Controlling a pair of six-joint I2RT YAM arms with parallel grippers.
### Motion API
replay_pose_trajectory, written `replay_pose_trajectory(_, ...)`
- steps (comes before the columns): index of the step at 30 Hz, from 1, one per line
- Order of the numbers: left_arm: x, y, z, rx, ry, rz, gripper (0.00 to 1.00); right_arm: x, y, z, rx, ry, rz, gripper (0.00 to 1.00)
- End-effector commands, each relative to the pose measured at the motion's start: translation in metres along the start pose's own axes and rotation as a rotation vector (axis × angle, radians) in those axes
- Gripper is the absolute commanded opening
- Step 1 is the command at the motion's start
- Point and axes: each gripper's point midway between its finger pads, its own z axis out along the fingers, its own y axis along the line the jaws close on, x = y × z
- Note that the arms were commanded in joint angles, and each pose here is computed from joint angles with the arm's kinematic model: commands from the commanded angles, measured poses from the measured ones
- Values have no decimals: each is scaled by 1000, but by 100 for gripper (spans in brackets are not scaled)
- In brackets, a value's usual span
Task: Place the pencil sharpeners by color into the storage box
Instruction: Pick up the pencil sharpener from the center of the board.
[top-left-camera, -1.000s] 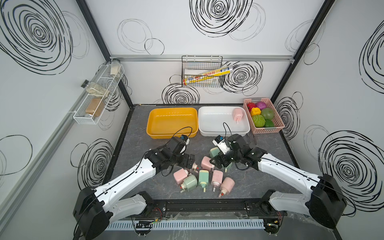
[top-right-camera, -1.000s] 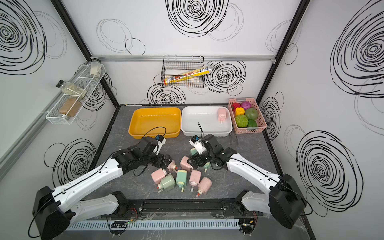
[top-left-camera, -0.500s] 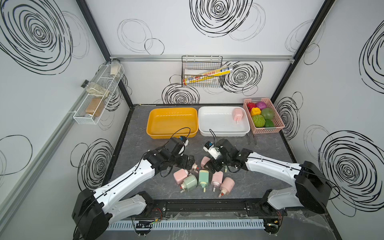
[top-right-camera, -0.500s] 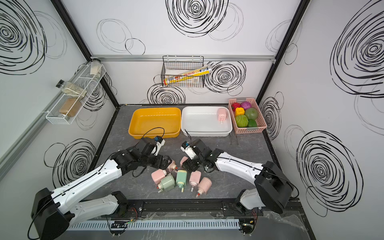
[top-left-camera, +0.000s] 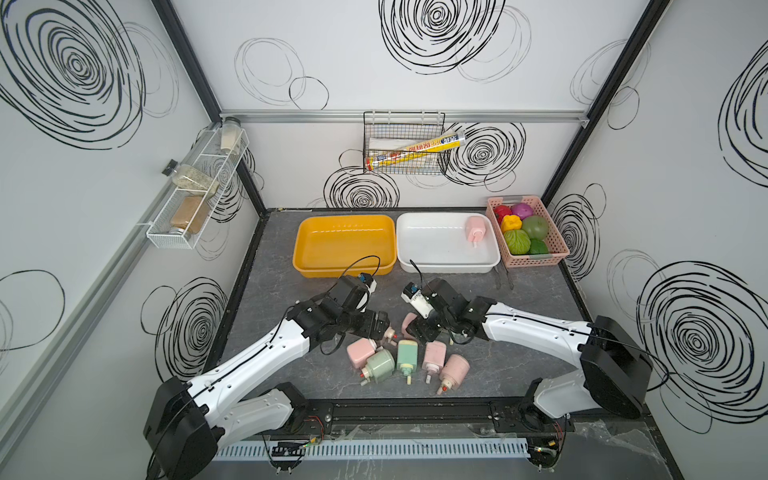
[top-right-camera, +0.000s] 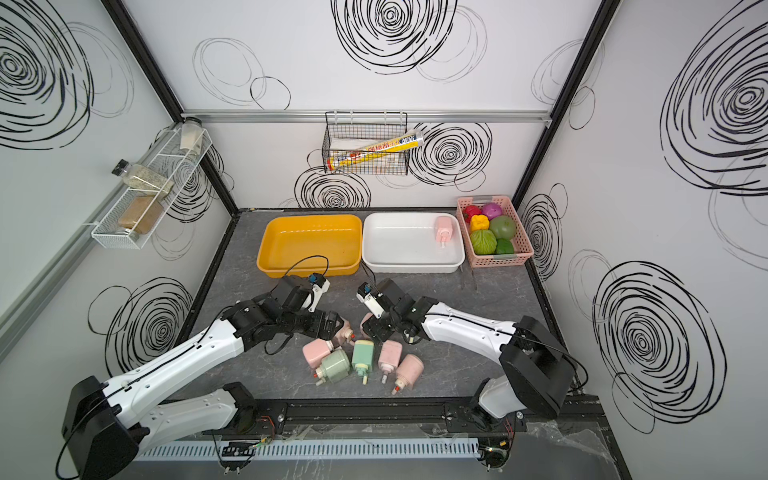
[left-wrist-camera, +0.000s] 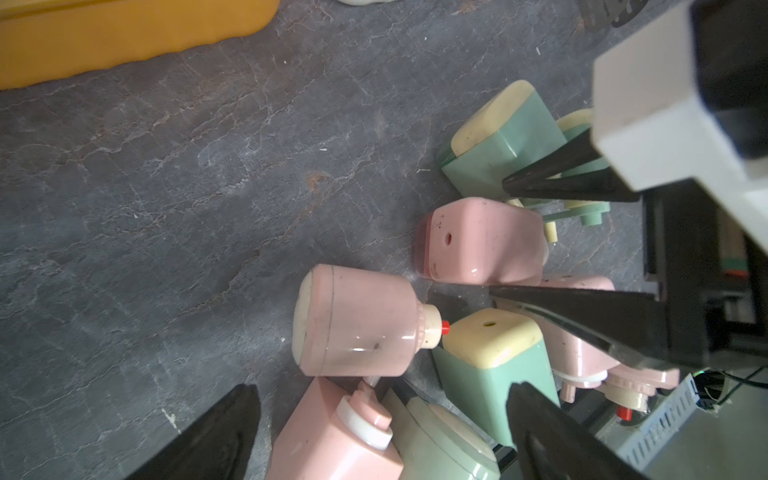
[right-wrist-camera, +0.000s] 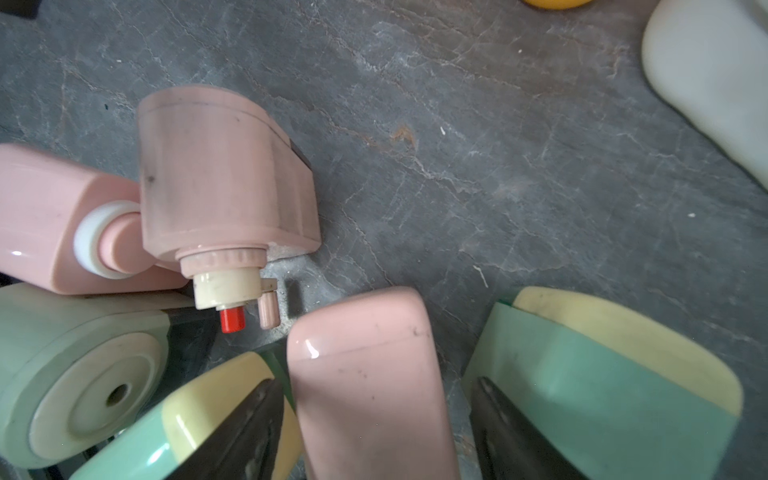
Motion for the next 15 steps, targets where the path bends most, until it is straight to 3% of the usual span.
replay_pose_trajectory(1,-2,0,2,15,-11,-7,99,2,2,4,16,25,-47,75)
replay_pose_trajectory(15,3,-9,4,74,7,6,99,10,5,12,-1,50,-55,69)
